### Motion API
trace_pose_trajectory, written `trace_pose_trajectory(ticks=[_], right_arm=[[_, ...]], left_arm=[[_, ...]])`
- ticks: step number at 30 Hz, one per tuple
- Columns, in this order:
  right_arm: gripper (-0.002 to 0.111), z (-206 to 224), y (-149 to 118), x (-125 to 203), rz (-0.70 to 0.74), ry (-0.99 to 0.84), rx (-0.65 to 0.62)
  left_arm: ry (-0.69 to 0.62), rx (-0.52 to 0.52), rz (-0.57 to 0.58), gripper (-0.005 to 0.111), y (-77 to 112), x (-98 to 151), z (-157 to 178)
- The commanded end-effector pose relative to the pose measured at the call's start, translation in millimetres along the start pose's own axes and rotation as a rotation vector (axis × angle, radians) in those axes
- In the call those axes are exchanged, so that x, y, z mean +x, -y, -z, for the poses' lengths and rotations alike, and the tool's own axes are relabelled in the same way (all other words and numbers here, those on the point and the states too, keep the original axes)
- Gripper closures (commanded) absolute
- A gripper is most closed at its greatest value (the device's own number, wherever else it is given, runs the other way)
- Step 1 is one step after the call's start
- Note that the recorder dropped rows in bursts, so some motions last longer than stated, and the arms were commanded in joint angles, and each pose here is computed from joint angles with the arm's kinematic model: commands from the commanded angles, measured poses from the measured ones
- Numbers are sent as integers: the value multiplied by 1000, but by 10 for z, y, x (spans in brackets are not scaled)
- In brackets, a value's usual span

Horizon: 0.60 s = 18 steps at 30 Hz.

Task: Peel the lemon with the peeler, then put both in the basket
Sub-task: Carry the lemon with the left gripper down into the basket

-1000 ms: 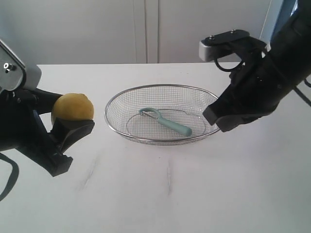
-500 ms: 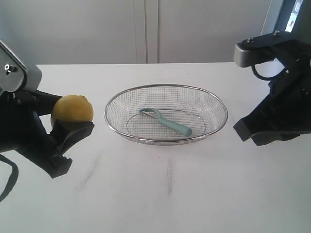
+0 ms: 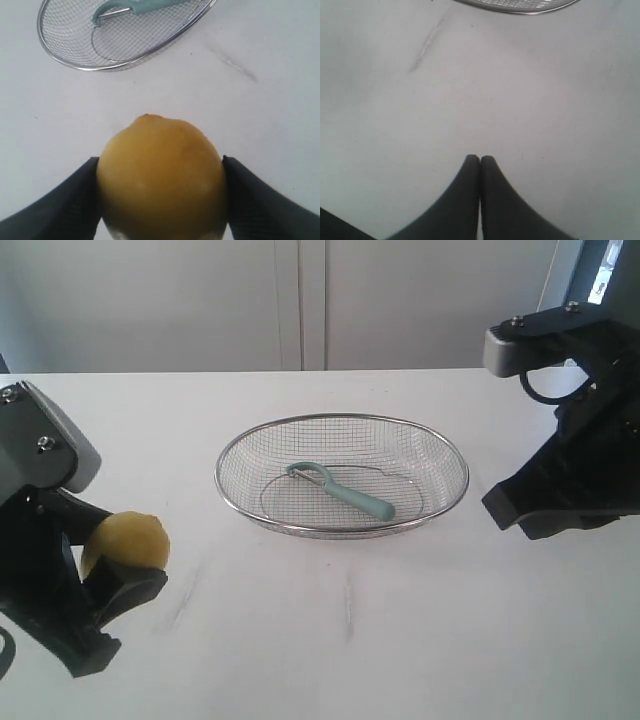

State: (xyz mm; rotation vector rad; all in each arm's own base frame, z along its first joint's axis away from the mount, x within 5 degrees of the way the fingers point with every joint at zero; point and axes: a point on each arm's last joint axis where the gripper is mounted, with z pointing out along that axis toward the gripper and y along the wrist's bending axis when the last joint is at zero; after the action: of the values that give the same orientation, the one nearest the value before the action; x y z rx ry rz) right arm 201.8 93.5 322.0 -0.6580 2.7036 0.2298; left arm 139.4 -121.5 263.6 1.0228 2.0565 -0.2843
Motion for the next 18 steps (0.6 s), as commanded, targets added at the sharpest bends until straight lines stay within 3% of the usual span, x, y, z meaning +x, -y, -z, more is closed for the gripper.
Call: trace_pose_trajectory(ticks=[1,4,9,13,18], right_arm=[[108,7,5,20,0,1,5],[108,7,5,20,0,1,5],[108,7,5,20,0,1,5],[108,7,5,20,0,1,5],[108,7,5,20,0,1,5]], left_arm=[[62,-4,70,107,-3,-67,24],[106,-12,97,107,-21,-149,46],[74,-4,96,107,-48,-291,-10],[-2,15,95,107,-116,-639,-155],[-58,14,79,107,-270,-1287,-451]])
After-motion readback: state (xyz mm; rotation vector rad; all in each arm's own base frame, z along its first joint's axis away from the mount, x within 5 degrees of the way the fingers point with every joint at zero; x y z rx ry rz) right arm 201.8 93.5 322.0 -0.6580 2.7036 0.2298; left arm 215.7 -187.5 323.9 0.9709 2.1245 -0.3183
